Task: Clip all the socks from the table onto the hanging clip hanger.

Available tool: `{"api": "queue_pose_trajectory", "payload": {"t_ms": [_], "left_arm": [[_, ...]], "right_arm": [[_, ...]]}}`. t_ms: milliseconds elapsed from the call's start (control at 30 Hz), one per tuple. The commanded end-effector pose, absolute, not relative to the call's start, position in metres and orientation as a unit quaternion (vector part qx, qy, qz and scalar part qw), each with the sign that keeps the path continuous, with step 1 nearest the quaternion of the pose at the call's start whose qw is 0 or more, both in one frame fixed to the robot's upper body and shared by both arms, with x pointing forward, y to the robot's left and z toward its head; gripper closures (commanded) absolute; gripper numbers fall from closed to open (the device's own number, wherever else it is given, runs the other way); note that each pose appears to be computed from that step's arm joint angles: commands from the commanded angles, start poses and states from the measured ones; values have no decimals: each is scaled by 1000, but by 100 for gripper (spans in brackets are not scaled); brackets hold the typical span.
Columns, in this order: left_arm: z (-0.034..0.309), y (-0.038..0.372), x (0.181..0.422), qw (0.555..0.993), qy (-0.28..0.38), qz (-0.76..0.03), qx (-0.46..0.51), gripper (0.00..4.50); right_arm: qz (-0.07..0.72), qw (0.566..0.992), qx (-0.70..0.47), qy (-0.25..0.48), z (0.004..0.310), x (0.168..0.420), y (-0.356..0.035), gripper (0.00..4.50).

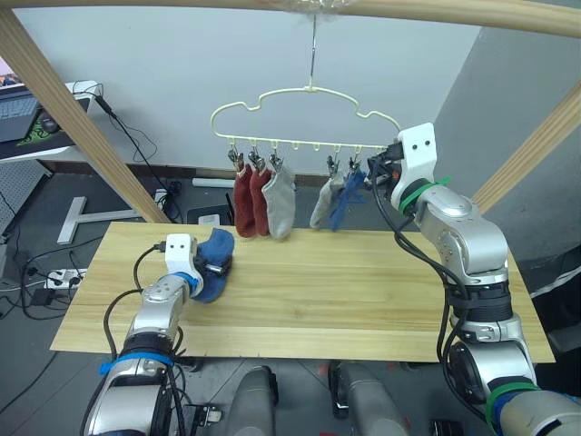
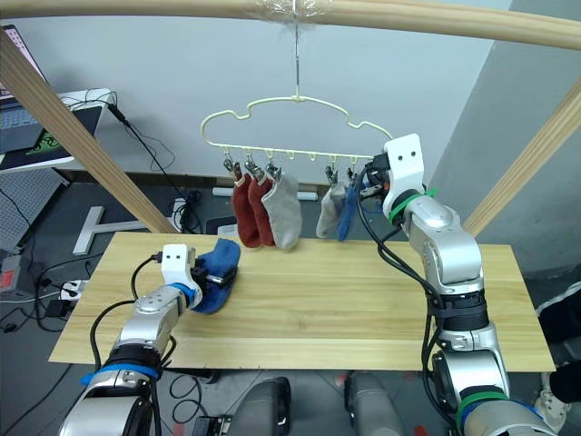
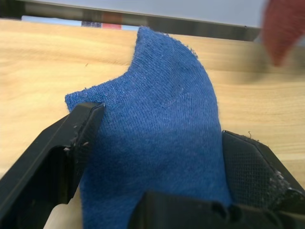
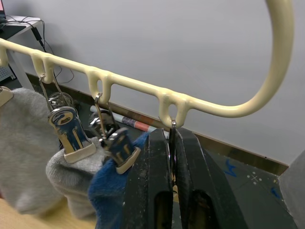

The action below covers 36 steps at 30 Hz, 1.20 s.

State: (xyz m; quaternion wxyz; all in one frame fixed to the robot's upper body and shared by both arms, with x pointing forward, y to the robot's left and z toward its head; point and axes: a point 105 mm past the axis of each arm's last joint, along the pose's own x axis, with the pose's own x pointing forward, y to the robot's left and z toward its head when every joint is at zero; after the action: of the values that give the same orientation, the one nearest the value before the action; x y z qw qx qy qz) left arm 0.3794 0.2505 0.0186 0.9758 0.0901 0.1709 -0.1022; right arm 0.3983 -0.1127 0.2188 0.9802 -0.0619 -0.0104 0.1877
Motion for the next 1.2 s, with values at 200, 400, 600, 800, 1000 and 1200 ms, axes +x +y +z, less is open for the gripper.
{"api": "queue_pose_trajectory", "payload": {"t_ms": [200,400,600,800,1000,1200], "left_arm": [[5,245,370,969,193,-135,70,240],[17,201,358,965,158,-211,17,419],[49,131,336,946,104,-307,-18,449],[99,42,295,884,46,-463,-47,449],[142,4,299,868,-4,-489,-91,449],[149,-3,307,870,-13,-487,-82,449]], "right_arm": [[175,982,-66,-22,231,395,-128,450],[205,978,-44,-2,235,393,-130,450],[250,967,12,47,244,388,-130,450],[288,944,92,130,250,379,-133,450],[294,924,170,179,254,374,-131,450],[294,917,197,184,254,371,-128,450]]}}
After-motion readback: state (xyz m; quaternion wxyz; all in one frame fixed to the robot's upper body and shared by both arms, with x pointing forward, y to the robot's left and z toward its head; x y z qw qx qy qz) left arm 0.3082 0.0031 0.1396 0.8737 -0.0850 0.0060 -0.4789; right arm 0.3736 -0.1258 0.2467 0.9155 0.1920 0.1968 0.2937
